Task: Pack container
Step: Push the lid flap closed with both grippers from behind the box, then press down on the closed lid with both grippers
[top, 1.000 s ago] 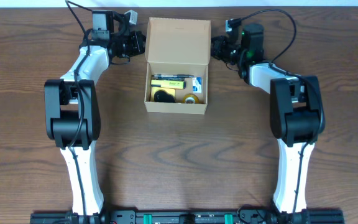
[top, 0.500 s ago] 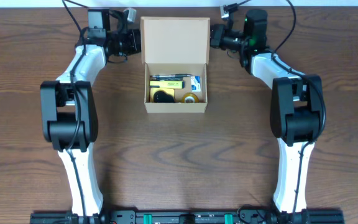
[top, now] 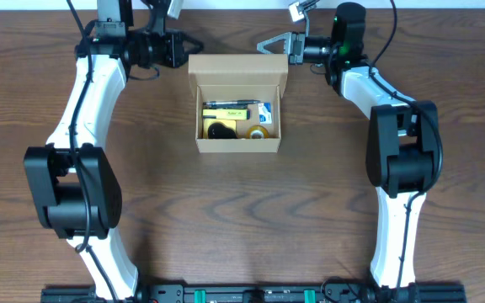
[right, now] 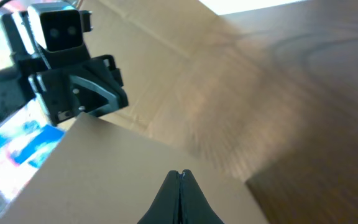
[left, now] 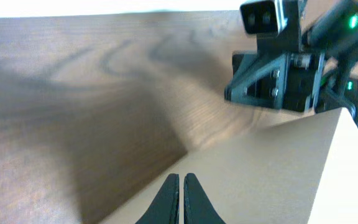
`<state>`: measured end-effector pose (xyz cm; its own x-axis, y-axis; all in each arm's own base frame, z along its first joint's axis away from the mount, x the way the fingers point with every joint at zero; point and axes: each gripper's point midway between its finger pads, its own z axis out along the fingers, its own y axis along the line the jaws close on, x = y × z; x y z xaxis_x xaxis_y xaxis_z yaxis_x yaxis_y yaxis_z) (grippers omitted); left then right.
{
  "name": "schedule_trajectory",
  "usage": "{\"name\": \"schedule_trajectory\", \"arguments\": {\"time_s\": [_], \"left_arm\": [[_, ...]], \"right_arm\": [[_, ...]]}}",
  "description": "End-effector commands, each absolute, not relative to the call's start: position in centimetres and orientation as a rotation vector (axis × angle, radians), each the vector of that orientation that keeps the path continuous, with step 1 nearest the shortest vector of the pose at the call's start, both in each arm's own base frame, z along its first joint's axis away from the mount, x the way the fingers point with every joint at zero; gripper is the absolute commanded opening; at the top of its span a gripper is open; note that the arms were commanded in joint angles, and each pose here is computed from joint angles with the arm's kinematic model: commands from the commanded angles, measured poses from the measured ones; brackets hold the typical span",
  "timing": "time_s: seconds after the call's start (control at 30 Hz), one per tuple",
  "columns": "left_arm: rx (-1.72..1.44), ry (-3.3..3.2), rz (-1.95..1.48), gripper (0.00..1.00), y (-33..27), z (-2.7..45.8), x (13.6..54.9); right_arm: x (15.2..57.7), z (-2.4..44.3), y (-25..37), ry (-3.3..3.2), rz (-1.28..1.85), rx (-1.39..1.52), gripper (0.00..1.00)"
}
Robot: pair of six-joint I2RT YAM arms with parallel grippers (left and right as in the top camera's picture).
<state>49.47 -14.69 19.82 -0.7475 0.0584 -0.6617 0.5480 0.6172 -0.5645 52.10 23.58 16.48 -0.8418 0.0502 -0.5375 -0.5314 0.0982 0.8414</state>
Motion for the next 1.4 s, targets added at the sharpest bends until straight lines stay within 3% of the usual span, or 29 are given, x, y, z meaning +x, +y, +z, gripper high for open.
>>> {"name": "schedule_trajectory", "arguments": {"time_s": [0.0, 0.23, 0.7, 0.83, 1.03, 1.2, 1.37], "left_arm": [[0.626, 2.188, -0.969, 0.06, -14.4, 20.8, 48.6], [0.699, 2.34, -0.921, 0.06, -13.6, 17.9, 45.7], [0.732, 2.477, -0.859, 0.06, -12.4, 16.0, 43.5], [0.736, 2.463, -0.851, 0.06, -12.4, 16.6, 43.5], [0.724, 2.43, -0.832, 0.06, -12.4, 18.3, 43.5], [0.624, 2.411, -0.833, 0.06, -12.4, 19.4, 44.6], [0.568, 2.433, -0.842, 0.06, -12.6, 19.4, 44.8]], "right_arm": [[49.9, 19.2, 24.2, 1.883, 1.86, -0.645, 0.01], [47.0, 19.0, 26.0, 1.947, 2.031, -0.695, 0.01], [46.1, 17.6, 27.6, 2.082, 2.115, -0.564, 0.02], [48.2, 19.3, 27.0, 1.987, 1.995, -0.585, 0.02], [54.1, 25.4, 24.6, 1.635, 1.654, -0.49, 0.02], [61.4, 25.3, 20.7, 1.557, 1.279, -0.129, 0.02], [62.4, 26.2, 20.7, 1.626, 1.145, -0.172, 0.02]]}}
